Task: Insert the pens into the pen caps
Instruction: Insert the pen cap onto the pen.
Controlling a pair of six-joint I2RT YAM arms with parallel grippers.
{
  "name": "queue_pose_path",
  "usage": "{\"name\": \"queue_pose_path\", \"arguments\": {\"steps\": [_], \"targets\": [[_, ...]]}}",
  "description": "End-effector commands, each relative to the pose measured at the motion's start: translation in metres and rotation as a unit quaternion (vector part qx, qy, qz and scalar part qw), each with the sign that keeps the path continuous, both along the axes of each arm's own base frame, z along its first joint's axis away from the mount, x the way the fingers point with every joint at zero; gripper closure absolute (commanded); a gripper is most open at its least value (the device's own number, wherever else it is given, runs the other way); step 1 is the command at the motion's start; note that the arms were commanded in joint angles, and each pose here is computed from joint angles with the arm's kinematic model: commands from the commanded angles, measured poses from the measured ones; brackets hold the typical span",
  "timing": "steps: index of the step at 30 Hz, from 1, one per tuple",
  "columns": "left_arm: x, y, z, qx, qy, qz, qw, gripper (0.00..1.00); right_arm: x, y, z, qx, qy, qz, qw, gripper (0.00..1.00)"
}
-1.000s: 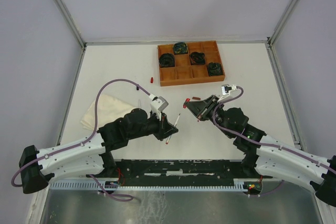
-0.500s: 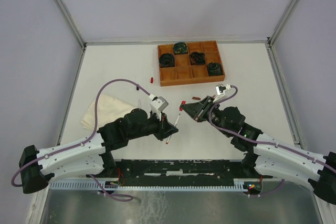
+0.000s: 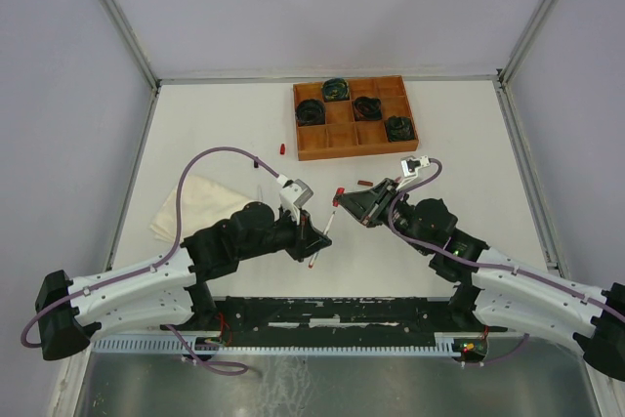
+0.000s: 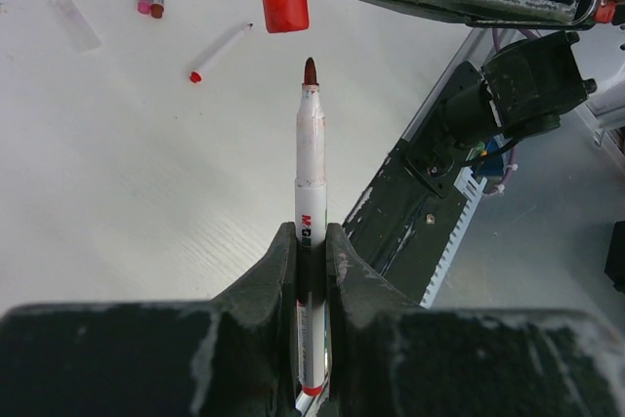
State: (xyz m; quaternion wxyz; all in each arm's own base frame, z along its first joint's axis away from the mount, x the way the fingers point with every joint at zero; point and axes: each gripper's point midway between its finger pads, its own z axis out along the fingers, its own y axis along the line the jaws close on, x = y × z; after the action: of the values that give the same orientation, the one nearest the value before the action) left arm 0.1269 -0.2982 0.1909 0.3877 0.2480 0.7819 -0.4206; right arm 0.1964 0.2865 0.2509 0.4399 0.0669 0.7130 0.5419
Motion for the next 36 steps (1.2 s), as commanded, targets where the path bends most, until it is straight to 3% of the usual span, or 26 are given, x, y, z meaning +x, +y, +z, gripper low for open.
{"name": "queue_pose_path", "arguments": {"steps": [1, 36], "targets": [[0.005, -0.004, 0.016, -0.033, -0.006, 0.016, 0.999, 0.97, -0.003, 0.000, 0.020, 0.020, -0.027, 0.008, 0.999, 0.95], [0.014, -0.004, 0.025, -0.040, -0.014, 0.041, 0.998, 0.97, -0.010, 0.015, 0.018, 0.001, -0.027, 0.050, 0.998, 0.95]]}}
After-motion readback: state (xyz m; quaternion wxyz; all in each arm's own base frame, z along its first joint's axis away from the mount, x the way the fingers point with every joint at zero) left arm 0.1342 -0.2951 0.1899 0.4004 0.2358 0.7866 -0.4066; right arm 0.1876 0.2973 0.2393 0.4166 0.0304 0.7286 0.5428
